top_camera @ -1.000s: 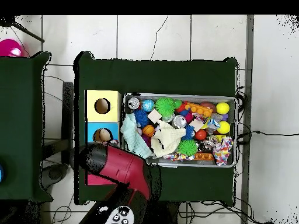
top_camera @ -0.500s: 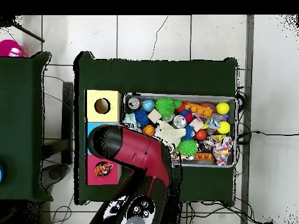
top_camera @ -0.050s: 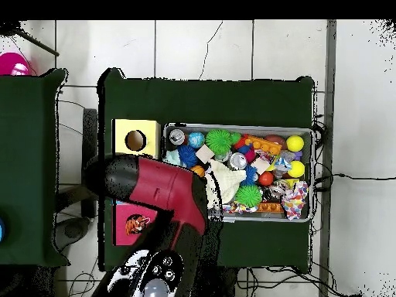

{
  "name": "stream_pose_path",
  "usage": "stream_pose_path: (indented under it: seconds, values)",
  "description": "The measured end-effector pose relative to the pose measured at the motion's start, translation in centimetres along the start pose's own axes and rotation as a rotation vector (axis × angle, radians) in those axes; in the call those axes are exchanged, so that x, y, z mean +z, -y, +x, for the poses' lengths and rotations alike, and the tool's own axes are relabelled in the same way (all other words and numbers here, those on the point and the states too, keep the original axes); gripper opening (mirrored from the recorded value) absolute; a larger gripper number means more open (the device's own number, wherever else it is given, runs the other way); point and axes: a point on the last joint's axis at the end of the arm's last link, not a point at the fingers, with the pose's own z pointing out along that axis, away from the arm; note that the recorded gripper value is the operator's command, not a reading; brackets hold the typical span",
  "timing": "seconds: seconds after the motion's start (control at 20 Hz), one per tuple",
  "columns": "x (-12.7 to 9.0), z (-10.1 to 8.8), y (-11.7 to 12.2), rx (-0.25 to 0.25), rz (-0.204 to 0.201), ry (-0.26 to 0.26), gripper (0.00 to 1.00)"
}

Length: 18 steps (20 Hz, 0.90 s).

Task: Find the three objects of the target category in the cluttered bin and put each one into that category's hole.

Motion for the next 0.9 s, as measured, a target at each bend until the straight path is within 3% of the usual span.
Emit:
stream_pose_path:
  seconds: [0.4,0.9]
  values:
    - [-0.2,3.9,-1.8,-0.07,-0.008,0.013,0.0]
    - [0.8,4.3,-0.7,-0.046,-0.014,0.0,0.0]
